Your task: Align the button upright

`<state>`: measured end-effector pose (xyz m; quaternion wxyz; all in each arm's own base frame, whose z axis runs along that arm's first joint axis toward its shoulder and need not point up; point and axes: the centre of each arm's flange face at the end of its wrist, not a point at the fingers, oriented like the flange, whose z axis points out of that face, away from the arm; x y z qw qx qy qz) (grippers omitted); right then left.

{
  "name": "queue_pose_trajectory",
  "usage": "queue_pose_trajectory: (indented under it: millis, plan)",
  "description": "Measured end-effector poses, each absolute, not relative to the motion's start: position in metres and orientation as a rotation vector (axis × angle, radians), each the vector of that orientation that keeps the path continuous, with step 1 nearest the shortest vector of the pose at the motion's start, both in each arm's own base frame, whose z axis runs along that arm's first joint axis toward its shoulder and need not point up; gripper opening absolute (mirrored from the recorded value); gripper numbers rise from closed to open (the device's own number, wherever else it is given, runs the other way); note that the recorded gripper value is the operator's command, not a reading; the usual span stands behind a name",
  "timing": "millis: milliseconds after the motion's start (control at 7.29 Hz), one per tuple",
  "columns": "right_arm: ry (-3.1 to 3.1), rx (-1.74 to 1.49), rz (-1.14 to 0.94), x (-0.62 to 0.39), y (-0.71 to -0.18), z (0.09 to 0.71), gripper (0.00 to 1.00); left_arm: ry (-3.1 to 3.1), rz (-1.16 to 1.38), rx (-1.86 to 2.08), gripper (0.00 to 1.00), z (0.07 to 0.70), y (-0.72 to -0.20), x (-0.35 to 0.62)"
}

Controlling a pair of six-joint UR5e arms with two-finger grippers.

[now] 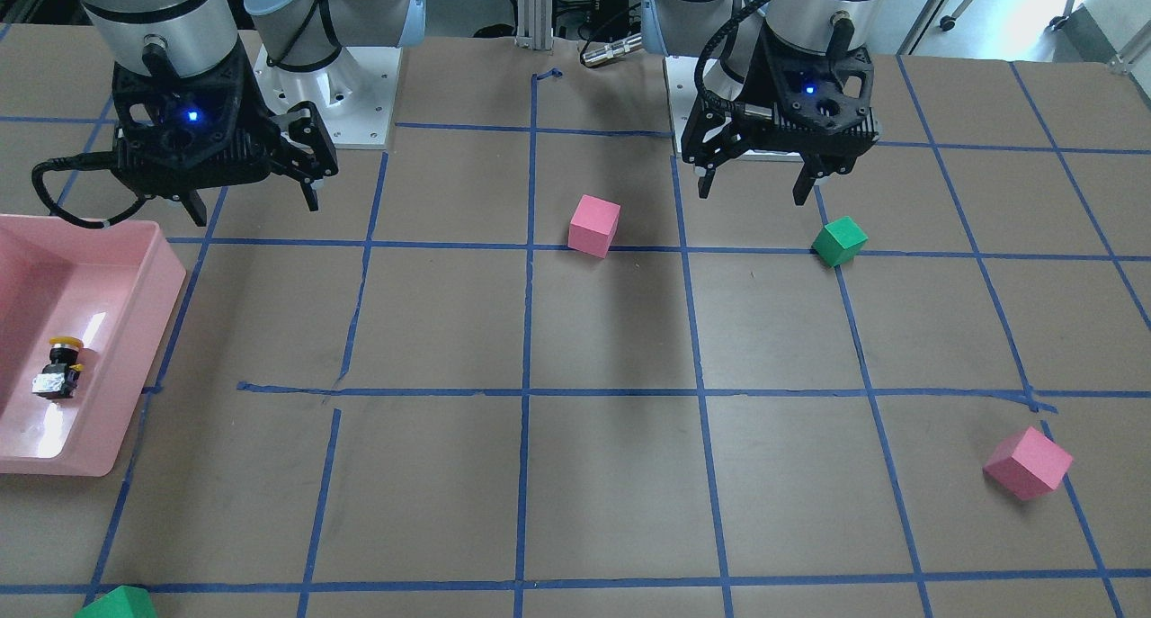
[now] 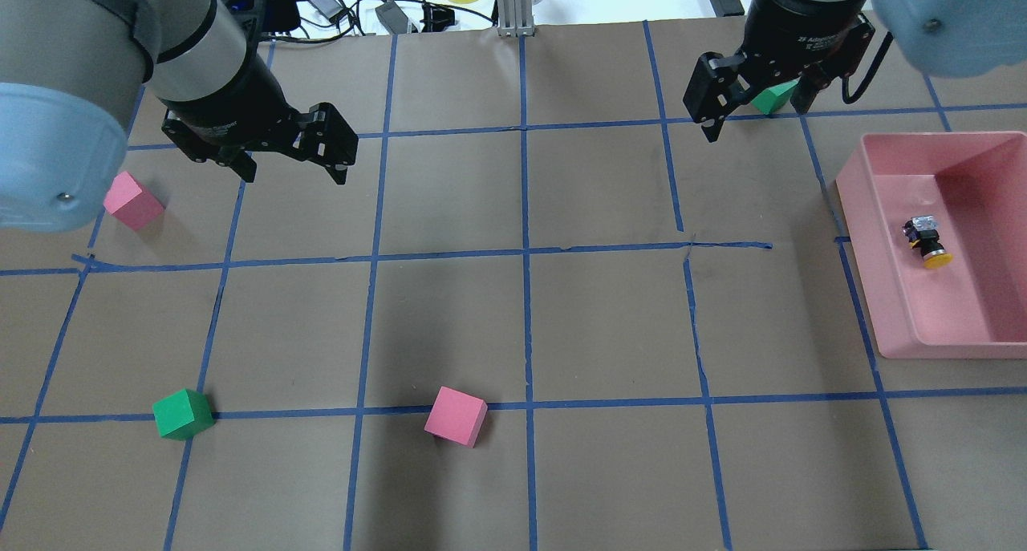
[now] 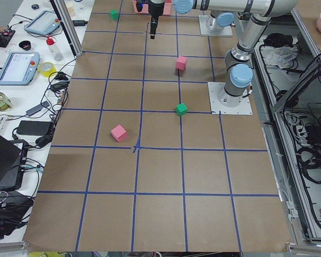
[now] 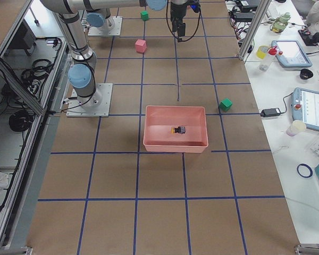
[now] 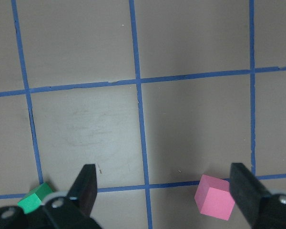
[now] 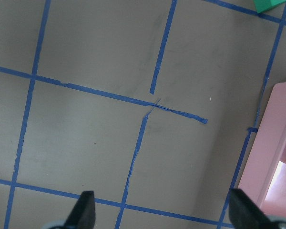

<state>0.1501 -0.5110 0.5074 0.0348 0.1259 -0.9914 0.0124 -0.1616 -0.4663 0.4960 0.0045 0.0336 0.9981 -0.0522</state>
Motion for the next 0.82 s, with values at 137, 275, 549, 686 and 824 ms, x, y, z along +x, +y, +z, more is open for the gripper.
queue_pose_trajectory:
  millis: [137, 275, 549, 686, 824]
  plan:
    - [-3.048, 0.387, 0.035, 0.1499, -0.5107, 0.5064, 1.00, 3.126, -0.164, 0.105, 1.00, 0.4960, -0.4660, -0.1616]
    - [-3.048, 0.386, 0.031, 0.1498, -0.5104, 0.5052, 1.00, 3.127, -0.163, 0.105, 1.00, 0.4958, -0.4661, -0.1616]
    - [-3.048, 0.386, 0.028, 0.1497, -0.5102, 0.5041, 1.00, 3.126, -0.163, 0.105, 1.00, 0.4957, -0.4660, -0.1616]
    - [-3.045, 0.385, 0.026, 0.1495, -0.5101, 0.5038, 1.00, 3.126, -0.163, 0.105, 1.00, 0.4958, -0.4660, -0.1616]
    - [-3.038, 0.384, 0.024, 0.1491, -0.5099, 0.5037, 1.00, 3.127, -0.164, 0.105, 1.00, 0.4959, -0.4660, -0.1616]
